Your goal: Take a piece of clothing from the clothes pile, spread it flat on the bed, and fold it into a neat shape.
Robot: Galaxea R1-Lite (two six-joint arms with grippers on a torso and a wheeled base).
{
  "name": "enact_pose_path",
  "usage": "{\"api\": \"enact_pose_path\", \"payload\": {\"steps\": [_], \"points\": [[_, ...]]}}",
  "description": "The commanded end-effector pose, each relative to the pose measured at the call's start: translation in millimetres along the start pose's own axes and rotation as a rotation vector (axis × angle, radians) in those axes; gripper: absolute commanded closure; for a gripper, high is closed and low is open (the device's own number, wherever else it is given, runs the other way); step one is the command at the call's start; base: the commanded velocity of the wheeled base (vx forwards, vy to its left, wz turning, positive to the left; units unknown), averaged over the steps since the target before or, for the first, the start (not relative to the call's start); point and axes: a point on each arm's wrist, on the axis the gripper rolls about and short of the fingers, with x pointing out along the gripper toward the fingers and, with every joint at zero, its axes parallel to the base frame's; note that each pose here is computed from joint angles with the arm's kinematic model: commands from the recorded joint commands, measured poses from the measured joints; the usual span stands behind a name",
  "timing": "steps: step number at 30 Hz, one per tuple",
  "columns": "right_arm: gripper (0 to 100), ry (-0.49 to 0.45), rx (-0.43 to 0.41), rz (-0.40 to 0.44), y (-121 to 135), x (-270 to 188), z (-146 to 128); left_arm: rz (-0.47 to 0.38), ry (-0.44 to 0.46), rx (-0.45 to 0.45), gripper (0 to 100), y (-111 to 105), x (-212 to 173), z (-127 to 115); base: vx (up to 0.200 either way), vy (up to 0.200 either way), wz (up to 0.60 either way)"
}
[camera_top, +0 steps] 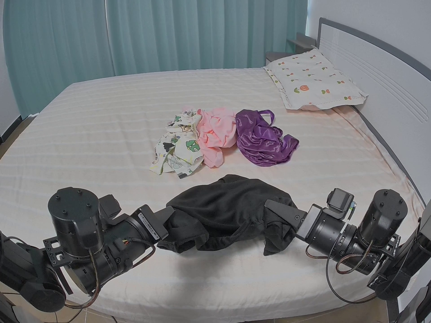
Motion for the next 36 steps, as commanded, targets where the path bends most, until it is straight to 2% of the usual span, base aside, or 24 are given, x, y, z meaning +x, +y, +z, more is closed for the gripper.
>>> {"api": "enact_pose_path", "payload": {"steps": [1,36], "points": [[100,-0.021,-0.002,0.014,2.2,-1.6,4.2,-0.005,-0.028,-0.011,100,-0.1,-0.5,7.9,0.000,0.200,0.00],[100,-0.023,-0.003,0.018,3.2,-2.1,5.0,-0.029,-0.021,-0.010,100,-2.2,-7.4,9.1,0.000,0.200,0.00]]}}
